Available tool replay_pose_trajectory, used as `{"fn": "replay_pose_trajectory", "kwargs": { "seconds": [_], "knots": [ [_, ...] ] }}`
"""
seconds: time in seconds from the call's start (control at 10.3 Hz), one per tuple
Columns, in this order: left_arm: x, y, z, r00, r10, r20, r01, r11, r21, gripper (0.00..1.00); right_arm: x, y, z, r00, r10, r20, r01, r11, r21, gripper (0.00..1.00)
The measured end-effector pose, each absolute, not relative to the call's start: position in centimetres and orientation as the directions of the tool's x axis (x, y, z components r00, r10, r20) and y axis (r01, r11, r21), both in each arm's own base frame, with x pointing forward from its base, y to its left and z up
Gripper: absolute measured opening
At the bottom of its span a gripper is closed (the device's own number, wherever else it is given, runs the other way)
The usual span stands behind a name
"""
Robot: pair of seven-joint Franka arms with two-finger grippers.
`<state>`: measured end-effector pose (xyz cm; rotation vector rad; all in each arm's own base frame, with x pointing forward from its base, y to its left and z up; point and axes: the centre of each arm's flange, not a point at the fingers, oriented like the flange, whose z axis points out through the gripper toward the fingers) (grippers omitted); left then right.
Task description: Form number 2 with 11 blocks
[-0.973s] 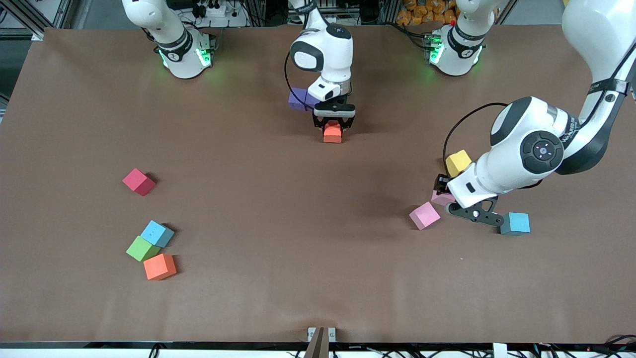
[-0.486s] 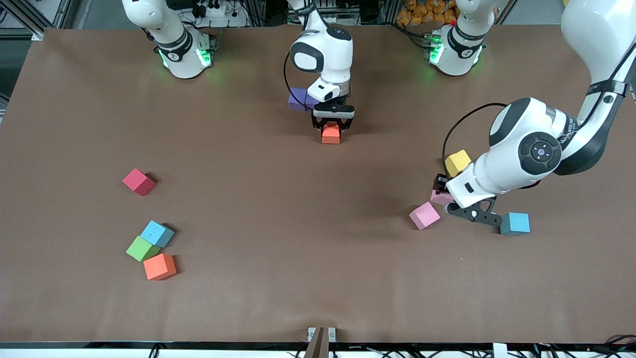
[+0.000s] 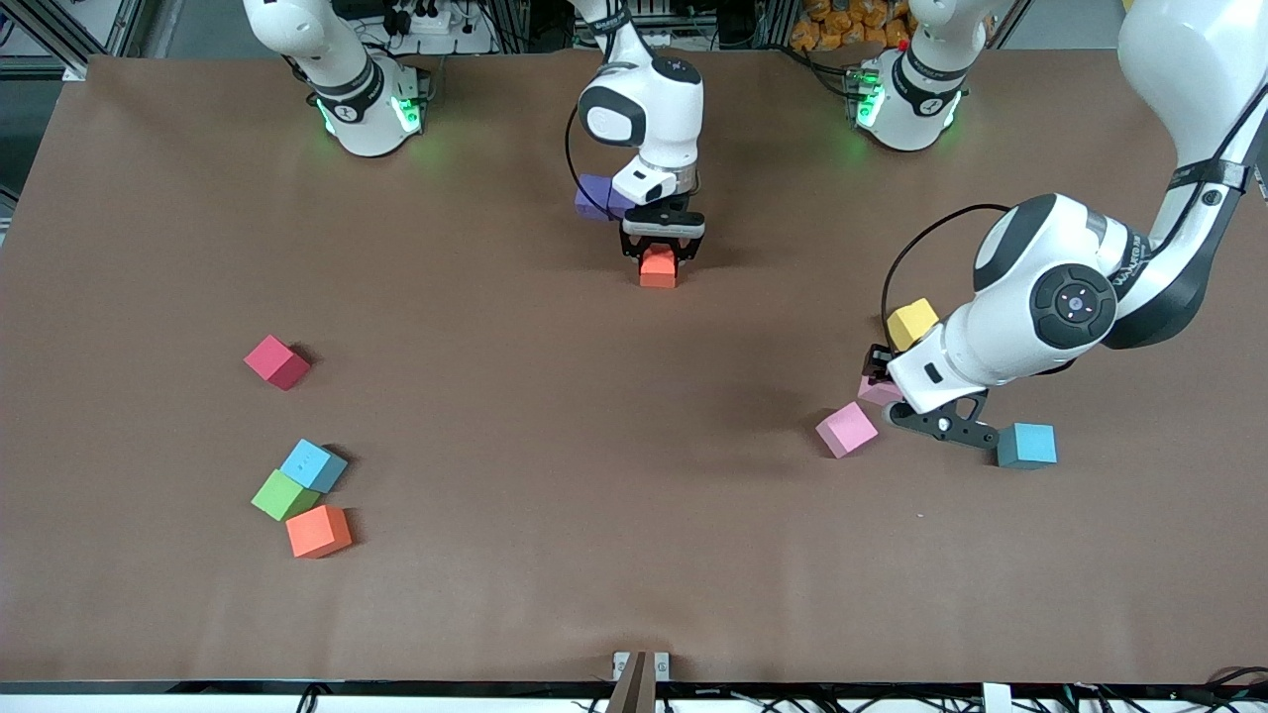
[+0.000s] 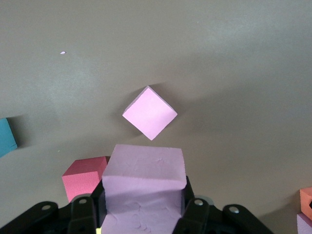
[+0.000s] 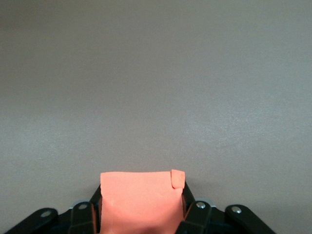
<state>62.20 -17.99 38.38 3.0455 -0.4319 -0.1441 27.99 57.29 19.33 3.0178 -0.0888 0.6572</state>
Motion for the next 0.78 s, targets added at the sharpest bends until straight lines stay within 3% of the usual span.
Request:
{"fn": "replay_pose_trajectory", "kwargs": {
  "seconds": [0.1,0.29,0.39,0.78],
  "knots": [
    [62.1,-18.2,38.4,0.955,-0.284,-0.084,-0.278,-0.958,0.075,0.59,28.0,57.3,19.4,0.907,-0.048,0.418,-0.070,-0.997,0.036,0.65],
    [62.0,-18.4,38.3,0.954,-0.287,-0.087,-0.281,-0.957,0.074,0.59,28.6,57.2,19.7,0.903,-0.059,0.425,-0.078,-0.997,0.027,0.94],
    [62.0,-18.5,38.3,0.953,-0.289,-0.088,-0.283,-0.956,0.074,0.59,29.0,57.2,20.0,0.901,-0.067,0.429,-0.084,-0.996,0.021,1.00],
    [60.7,-22.1,38.2,0.960,-0.262,-0.096,-0.256,-0.964,0.066,0.59,33.3,56.2,22.2,0.892,-0.085,0.445,-0.097,-0.995,0.003,1.00]
  ]
}}
